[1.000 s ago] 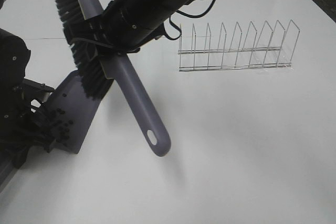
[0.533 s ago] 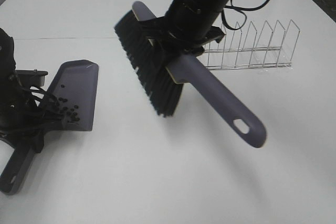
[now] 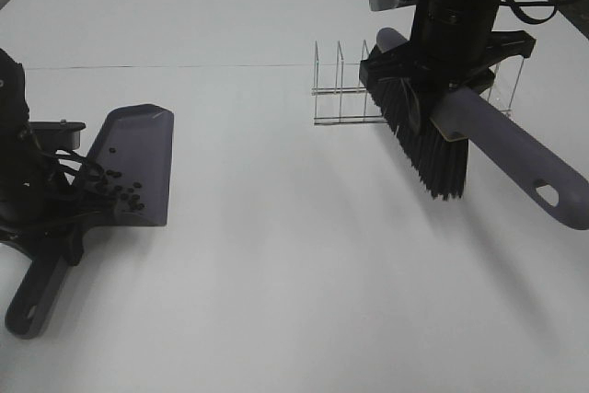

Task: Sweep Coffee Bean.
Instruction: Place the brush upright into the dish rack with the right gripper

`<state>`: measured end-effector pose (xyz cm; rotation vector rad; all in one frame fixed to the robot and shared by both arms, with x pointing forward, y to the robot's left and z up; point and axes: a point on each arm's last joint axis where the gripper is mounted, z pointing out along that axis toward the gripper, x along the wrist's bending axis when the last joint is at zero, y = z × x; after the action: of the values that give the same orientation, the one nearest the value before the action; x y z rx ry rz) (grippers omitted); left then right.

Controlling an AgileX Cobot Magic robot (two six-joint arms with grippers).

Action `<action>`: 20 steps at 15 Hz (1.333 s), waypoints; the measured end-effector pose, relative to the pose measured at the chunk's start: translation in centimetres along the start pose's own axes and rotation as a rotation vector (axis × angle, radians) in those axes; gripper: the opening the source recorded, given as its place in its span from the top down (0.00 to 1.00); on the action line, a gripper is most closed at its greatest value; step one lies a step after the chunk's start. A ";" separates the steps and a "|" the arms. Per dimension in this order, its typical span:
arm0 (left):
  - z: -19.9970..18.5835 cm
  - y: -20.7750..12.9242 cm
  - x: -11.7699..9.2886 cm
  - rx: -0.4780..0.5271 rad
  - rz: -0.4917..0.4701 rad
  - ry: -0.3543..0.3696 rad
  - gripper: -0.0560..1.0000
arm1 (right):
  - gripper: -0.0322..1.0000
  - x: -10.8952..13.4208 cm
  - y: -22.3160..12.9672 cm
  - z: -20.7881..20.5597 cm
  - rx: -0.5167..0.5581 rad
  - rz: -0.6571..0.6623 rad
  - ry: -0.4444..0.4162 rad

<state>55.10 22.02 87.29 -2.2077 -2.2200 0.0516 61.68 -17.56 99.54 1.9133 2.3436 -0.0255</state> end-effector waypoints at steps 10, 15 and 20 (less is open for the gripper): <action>0.0 0.0 0.0 -0.001 0.013 -0.001 0.63 | 0.64 -6.8 0.6 3.5 0.089 0.275 -0.012; 0.0 0.0 0.0 0.000 0.012 -0.003 0.63 | 0.64 -6.6 0.8 7.3 0.183 0.284 0.002; 0.0 0.0 0.0 0.000 0.013 -0.004 0.63 | 0.64 -6.3 1.0 9.0 0.214 0.279 0.009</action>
<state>55.11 21.98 87.29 -2.2248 -2.2073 0.0562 64.58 -24.33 91.28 2.3276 2.1313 -0.2518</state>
